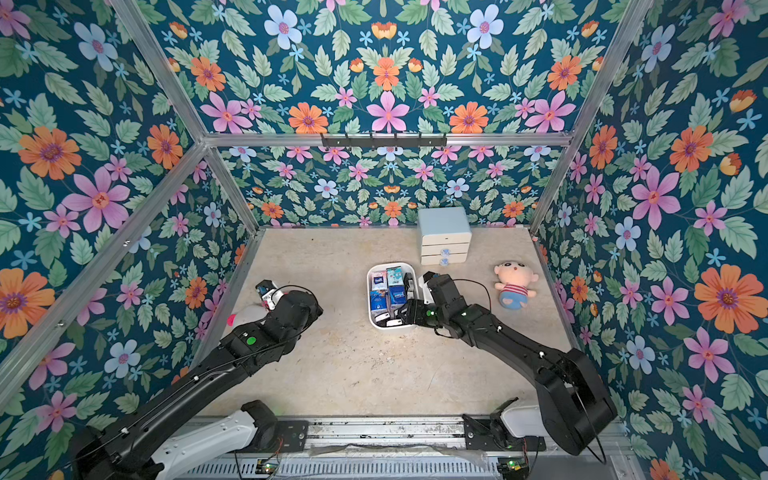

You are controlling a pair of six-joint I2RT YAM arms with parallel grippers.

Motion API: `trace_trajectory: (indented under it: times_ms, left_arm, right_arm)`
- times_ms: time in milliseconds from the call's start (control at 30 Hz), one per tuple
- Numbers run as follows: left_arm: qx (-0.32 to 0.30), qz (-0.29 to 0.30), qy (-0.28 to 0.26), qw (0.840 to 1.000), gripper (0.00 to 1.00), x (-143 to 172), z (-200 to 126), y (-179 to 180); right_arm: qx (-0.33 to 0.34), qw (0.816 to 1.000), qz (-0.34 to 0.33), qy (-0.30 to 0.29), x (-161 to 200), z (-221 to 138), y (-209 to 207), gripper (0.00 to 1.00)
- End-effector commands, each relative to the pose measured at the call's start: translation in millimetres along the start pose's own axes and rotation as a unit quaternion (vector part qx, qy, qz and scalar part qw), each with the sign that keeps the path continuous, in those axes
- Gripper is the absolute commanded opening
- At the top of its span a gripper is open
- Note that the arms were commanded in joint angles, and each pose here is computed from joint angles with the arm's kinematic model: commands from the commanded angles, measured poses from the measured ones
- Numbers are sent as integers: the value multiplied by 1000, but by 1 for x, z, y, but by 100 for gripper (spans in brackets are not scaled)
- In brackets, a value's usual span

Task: Put the pocket tissues into the storage box
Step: Place the pocket tissues in the storage box, then reset both arms

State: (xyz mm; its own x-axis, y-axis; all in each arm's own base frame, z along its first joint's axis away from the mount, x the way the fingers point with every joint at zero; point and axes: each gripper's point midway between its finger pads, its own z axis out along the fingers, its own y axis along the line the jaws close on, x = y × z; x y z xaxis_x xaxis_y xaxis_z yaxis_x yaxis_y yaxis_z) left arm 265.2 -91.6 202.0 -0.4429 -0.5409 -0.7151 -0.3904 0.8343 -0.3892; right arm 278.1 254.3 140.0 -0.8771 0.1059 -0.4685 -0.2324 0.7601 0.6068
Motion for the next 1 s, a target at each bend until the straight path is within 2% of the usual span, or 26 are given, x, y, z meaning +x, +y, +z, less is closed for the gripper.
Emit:
trace_trajectory:
  times_ms: [0, 133, 233, 333, 433, 500, 567, 633, 700, 733, 833, 867, 900, 933, 967]
  left_arm:
    - [-64, 78, -61, 993, 83, -16, -1, 30]
    - [-121, 175, -148, 966, 93, -36, 0, 56]
    - [-102, 229, -185, 950, 96, -39, 16, 59]
    - [-79, 208, -221, 949, 98, -41, 34, 72]
    - [-94, 187, -214, 954, 98, -45, 55, 93]
    - [-106, 192, -187, 958, 99, -44, 77, 108]
    - [-106, 187, -175, 961, 100, -47, 94, 115]
    - [-93, 184, -182, 962, 100, -53, 108, 114]
    - [-78, 188, -196, 959, 100, -57, 122, 113]
    - [-71, 195, -197, 958, 100, -57, 128, 111]
    - [-57, 213, -207, 953, 100, -64, 142, 105]
    - [-45, 206, -224, 951, 100, -70, 142, 102]
    - [-36, 194, -231, 953, 100, -72, 145, 104]
    - [-30, 188, -235, 953, 100, -71, 149, 106]
    - [-23, 192, -248, 949, 100, -73, 151, 104]
  right_arm:
    - [87, 993, -37, -65, -22, -20, -24, 75]
    - [221, 959, -44, -174, -62, -62, -89, 80]
    - [275, 927, -49, -251, -81, -87, -137, 81]
    - [333, 895, -63, -289, -86, -106, -175, 82]
    - [382, 861, -96, -322, -80, -119, -200, 85]
    - [398, 840, -105, -353, -72, -127, -214, 86]
    - [391, 826, -88, -396, -68, -138, -223, 87]
    - [379, 815, -81, -431, -76, -150, -224, 88]
    - [341, 797, -80, -492, -84, -164, -218, 89]
    - [345, 790, -87, -499, -90, -168, -220, 89]
    - [360, 793, -74, -486, -95, -158, -239, 90]
    - [343, 793, -78, -498, -98, -161, -239, 91]
    - [327, 811, -69, -480, -94, -155, -243, 98]
    - [320, 810, -64, -488, -91, -158, -246, 99]
    - [309, 799, -68, -511, -87, -166, -243, 99]
